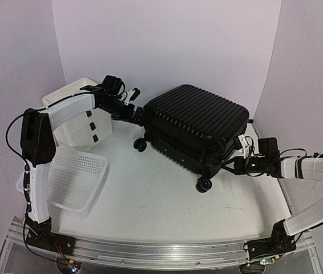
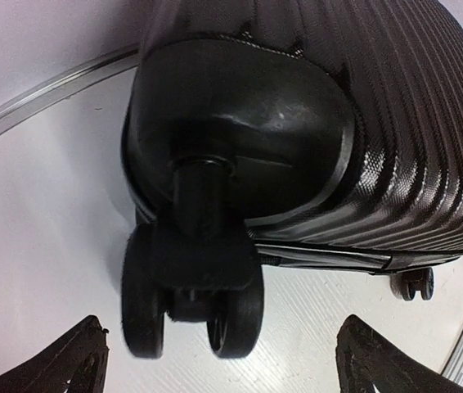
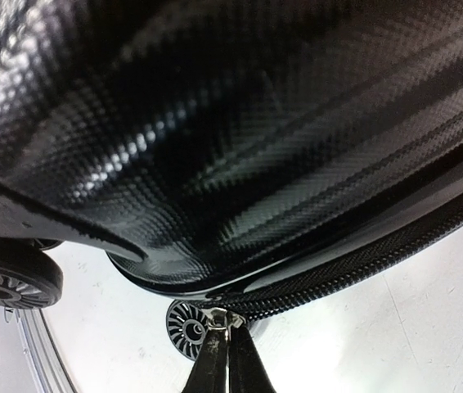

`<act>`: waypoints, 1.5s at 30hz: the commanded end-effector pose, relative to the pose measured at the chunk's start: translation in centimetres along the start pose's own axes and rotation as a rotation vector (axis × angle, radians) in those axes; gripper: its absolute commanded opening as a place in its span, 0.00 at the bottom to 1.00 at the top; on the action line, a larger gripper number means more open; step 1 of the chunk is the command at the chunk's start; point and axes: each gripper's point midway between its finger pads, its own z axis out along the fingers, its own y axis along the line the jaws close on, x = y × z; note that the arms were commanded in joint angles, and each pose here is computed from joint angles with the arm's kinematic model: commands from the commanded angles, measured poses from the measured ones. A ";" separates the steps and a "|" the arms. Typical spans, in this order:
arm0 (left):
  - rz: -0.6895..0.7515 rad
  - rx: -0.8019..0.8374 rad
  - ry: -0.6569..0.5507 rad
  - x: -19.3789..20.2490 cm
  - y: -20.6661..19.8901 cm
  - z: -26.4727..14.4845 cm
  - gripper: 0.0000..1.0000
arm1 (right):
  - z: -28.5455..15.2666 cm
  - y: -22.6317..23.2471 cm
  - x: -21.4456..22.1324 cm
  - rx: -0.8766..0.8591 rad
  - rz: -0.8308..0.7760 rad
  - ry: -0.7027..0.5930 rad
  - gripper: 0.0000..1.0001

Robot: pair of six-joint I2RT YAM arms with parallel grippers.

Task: Open, take out, and arrange the luggage

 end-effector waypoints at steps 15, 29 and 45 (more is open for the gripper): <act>-0.039 -0.033 -0.077 -2.2 -0.2 1.7 0.30 | 0.6 5.2 -3.2 0.206 -0.369 -0.310 0.00; -0.147 -0.085 -0.118 -1.5 -1.6 1.7 0.16 | 3.1 10.2 -2.4 0.315 -0.435 -0.402 0.00; -0.161 -0.047 -0.133 -1.0 -4.6 1.7 0.15 | 7.1 14.0 -4.1 0.581 -0.325 -0.482 0.00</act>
